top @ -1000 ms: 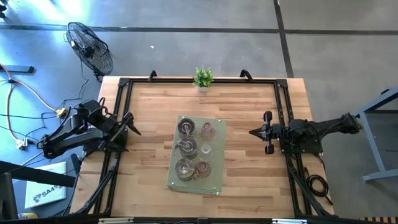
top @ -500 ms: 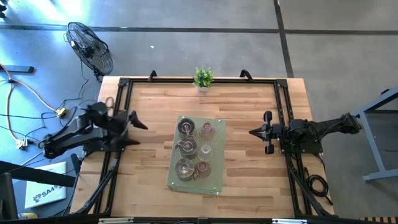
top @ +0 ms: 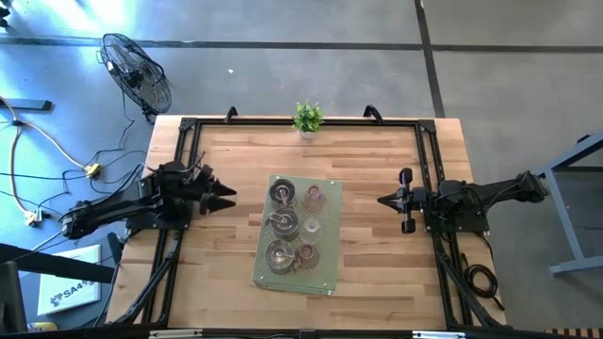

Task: Pick & Place candle stick holders
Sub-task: Return to Home Position

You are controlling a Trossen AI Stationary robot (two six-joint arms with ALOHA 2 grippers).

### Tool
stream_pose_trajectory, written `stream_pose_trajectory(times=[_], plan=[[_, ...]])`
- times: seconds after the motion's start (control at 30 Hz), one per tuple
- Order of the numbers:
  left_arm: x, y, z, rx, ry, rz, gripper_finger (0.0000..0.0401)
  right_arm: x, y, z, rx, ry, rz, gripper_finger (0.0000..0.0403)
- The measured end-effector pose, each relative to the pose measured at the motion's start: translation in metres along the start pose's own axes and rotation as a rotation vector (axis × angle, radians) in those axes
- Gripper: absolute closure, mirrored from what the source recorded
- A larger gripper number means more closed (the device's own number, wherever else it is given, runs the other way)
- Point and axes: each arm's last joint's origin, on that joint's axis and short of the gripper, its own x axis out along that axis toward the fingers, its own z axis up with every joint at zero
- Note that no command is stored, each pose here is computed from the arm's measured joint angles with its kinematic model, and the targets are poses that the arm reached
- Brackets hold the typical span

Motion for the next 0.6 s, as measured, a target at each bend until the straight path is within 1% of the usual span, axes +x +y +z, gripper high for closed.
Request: stream_pose_trajectory(times=[0.03, 0.13, 0.2, 0.3, 0.47, 0.53, 0.6], plan=[[0.0000, 0.0001, 0.0000, 0.038, -0.001, 0.001, 0.0025, 0.0000, 0.0000, 0.0000, 0.000, 0.000, 0.000, 0.0398], [-0.0001, 0.0005, 0.0007, 0.243, -0.022, 0.024, 0.0025, 0.0000, 0.0000, -0.0001, 0.000, 0.001, 0.000, 0.0399], [0.0000, 0.0015, 0.0004, 0.322, -0.021, 0.043, 0.0025, 0.0000, 0.0000, -0.0001, 0.000, 0.001, 0.000, 0.0401], [-0.0001, 0.0013, -0.0002, 0.363, -0.009, 0.028, 0.0025, 0.0000, 0.0000, -0.0001, 0.000, 0.001, 0.000, 0.0402], [-0.0002, 0.0017, -0.0001, 0.372, -0.019, 0.040, 0.0025, 0.0000, 0.0000, -0.0001, 0.000, 0.002, 0.000, 0.0398], [-0.0024, 0.0009, 0.0004, 0.419, -0.051, 0.047, 0.0025, 0.0000, 0.0000, -0.0002, 0.000, 0.002, 0.000, 0.0396], [-0.0026, 0.0003, 0.0015, 0.490, -0.071, 0.063, 0.0025, 0.0000, 0.0000, -0.0002, 0.000, 0.002, 0.000, 0.0396]])
